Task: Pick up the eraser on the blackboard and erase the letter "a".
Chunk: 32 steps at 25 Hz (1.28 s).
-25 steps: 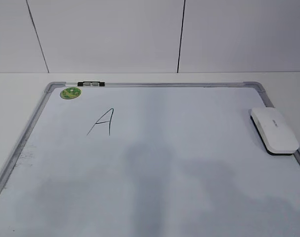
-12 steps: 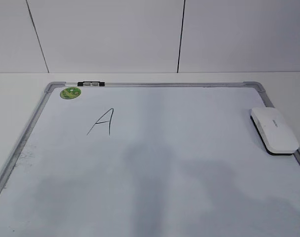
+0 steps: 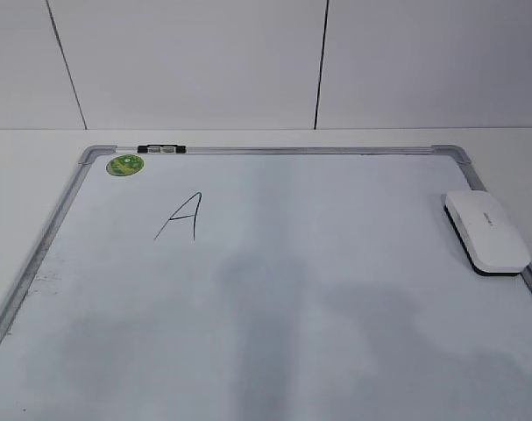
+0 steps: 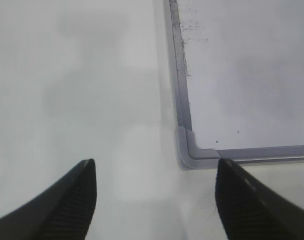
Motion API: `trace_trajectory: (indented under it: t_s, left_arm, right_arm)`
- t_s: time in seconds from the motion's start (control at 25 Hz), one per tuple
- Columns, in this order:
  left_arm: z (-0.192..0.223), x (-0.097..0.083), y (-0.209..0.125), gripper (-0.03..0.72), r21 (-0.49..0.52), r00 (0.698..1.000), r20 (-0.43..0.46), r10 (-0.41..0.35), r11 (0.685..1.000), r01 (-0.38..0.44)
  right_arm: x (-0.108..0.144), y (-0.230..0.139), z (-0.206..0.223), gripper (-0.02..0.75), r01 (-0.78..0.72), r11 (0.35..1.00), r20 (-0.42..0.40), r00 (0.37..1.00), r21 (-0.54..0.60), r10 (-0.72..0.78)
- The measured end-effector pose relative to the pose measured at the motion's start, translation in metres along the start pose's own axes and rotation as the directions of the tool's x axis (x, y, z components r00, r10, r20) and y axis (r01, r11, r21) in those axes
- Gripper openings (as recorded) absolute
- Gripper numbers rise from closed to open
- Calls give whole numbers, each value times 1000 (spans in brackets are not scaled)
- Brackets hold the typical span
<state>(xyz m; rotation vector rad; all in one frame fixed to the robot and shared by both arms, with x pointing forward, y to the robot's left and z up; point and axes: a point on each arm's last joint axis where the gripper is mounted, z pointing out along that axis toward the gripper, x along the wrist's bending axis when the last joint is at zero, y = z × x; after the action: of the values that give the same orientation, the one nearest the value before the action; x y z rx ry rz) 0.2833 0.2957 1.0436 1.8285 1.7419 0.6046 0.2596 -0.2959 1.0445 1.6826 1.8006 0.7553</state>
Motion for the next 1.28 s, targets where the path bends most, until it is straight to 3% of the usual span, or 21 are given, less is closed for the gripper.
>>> trace_trajectory:
  t_s: [0.2, 0.4, 0.96, 1.28]
  left_arm:
    - [-1, 0, -1, 556, -9, 1000, 0, 0, 1000, 0]
    - [-11, 0, -8, 556, -92, 1000, 3, 3, 996, -2]
    - [-37, 0, -33, 556, -322, 1000, 10, 11, 947, -7]
    - [-38, 0, -34, 556, -325, 1000, 10, 11, 946, -7]
  right_arm:
    - [0, 0, 0, 577, 0, 1000, 0, 1000, 0, 0]
    - [0, 0, -1, 576, 0, 1000, 0, 1000, -4, 0]
    - [2, -19, -22, 577, 7, 980, 12, 1000, -200, -5]
    - [2, -21, -24, 576, 8, 977, 14, 1000, -213, -6]
